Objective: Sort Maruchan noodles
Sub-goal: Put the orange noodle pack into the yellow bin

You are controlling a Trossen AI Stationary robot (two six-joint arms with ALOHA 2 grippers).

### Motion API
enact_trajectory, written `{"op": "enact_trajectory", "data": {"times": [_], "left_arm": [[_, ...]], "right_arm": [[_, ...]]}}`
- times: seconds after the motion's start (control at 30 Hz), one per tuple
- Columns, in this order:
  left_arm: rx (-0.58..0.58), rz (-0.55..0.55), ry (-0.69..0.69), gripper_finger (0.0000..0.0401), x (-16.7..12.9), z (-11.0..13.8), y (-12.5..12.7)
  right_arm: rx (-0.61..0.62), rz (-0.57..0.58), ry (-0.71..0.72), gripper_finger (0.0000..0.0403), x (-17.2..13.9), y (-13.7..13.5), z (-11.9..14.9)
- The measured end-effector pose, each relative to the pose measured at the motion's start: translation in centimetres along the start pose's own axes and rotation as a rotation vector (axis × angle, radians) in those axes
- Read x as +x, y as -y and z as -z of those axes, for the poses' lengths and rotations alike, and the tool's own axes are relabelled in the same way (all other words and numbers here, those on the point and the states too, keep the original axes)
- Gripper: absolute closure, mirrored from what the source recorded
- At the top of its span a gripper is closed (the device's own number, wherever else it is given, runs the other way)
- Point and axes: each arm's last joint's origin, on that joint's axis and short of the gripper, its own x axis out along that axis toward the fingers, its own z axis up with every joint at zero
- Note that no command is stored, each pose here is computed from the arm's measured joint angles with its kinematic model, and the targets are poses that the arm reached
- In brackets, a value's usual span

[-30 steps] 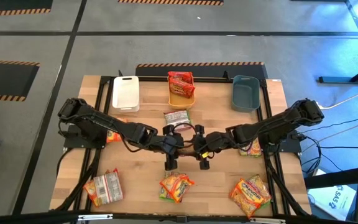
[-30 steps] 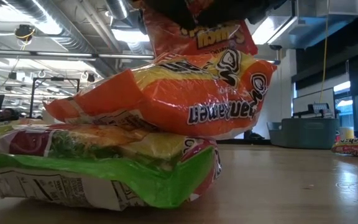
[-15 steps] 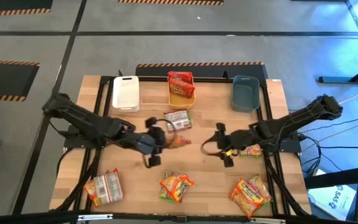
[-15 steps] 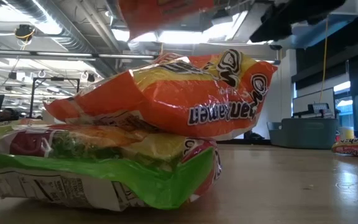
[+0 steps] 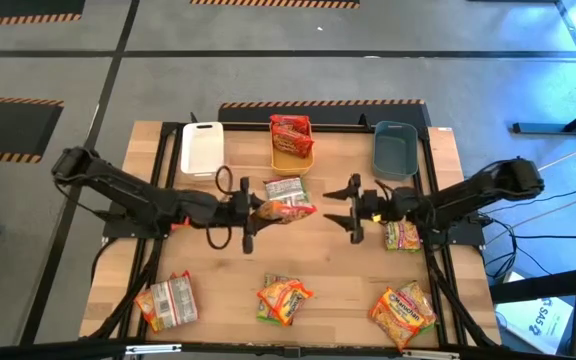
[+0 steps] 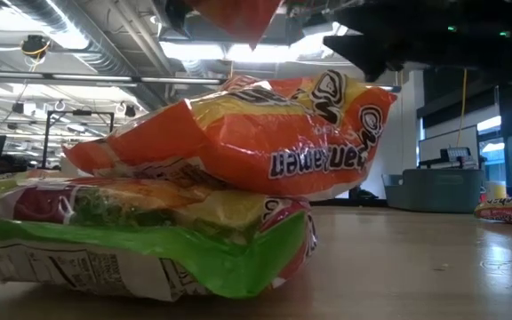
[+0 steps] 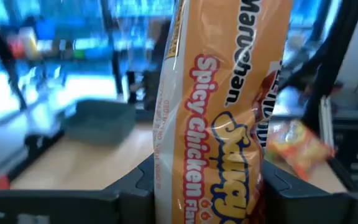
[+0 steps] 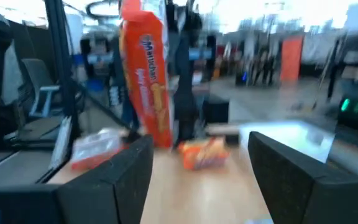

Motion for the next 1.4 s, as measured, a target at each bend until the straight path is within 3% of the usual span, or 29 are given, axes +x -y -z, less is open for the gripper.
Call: {"op": "enact_trajectory", "data": {"times": [0.3,0.5,0.73,1.0,1.17,1.4], "left_arm": [[0.097,-0.022,0.149,0.0269,0.8,0.1,-3.9],[0.047,0.013,0.215,0.0269,1.0,-0.6,-5.5],[0.093,0.0,0.317,0.0269,0.5,-1.8,-5.9],[0.129,-0.068,0.297,0.0269,0.4,-1.7,-6.1],[0.127,-0.029,0.337,0.0269,0.3,-2.1,-6.0],[0.124,-0.021,0.341,0.0269,0.5,-2.0,-6.4]], "right_arm": [[-0.031,0.022,0.038,0.0148,5.0,3.3,-2.1],[-0.032,-0.038,0.039,0.0112,7.3,4.2,-4.6],[-0.086,-0.059,0.077,0.0091,8.4,4.1,-6.4],[-0.083,-0.171,0.06,0.0099,8.7,3.8,-6.6],[-0.068,-0.101,0.09,0.01,9.2,4.0,-7.2],[-0.096,-0.146,0.079,0.0101,12.1,4.1,-7.8]]}}
